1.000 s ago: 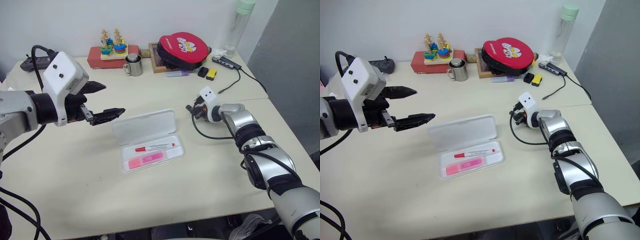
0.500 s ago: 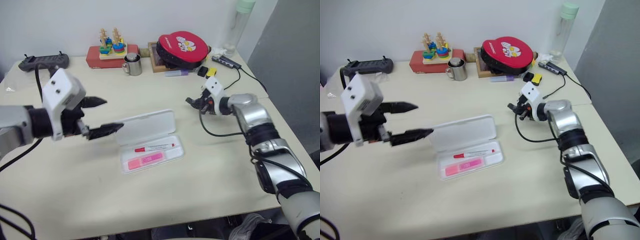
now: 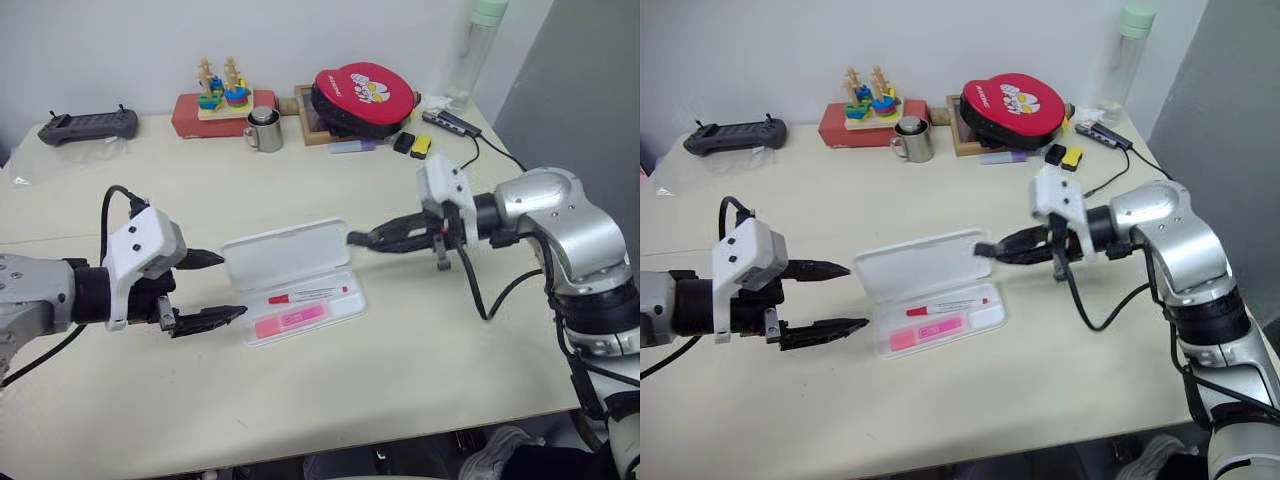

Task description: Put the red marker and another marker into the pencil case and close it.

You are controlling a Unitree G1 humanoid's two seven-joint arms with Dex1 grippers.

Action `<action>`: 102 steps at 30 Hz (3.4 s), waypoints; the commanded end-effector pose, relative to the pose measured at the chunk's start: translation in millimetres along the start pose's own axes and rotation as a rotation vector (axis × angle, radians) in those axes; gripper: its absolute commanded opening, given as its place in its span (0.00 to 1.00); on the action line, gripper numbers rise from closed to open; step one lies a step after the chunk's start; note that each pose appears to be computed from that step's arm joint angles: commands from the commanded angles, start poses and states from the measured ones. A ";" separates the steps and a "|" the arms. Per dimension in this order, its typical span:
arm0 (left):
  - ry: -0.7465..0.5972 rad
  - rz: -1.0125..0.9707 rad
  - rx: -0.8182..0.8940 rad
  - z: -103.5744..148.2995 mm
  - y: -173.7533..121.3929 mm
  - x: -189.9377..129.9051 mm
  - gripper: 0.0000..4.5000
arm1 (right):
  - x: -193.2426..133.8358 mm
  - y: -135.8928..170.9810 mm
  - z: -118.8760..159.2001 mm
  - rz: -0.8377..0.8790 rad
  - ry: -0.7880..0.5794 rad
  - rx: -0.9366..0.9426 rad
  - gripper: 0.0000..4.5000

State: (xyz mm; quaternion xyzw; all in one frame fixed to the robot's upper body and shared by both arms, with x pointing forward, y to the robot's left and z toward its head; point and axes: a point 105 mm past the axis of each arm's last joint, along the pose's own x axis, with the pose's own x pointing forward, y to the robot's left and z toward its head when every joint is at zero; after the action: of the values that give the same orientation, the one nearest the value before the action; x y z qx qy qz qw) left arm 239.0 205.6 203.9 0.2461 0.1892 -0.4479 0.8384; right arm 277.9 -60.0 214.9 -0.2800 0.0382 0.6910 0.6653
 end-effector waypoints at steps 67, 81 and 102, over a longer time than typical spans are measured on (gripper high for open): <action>-0.156 0.141 -0.142 16.1 22.5 -27.4 1.00 | 16.0 -26.4 -22.9 -0.105 0.051 -0.063 1.00; -0.155 0.323 -0.187 3.5 43.6 -39.4 1.00 | 3.7 -43.9 -27.9 -0.188 0.068 -0.049 0.55; -0.146 0.252 -0.133 -16.4 87.3 5.2 0.92 | 0.0 -27.0 -22.5 -0.160 0.064 -0.055 0.04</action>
State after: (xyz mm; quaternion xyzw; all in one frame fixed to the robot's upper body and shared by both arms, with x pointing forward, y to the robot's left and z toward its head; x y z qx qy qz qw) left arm 310.3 253.4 203.9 0.1600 0.1411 -0.3333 0.9184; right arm 314.3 -64.5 193.8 -0.3172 0.0364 0.6309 0.7071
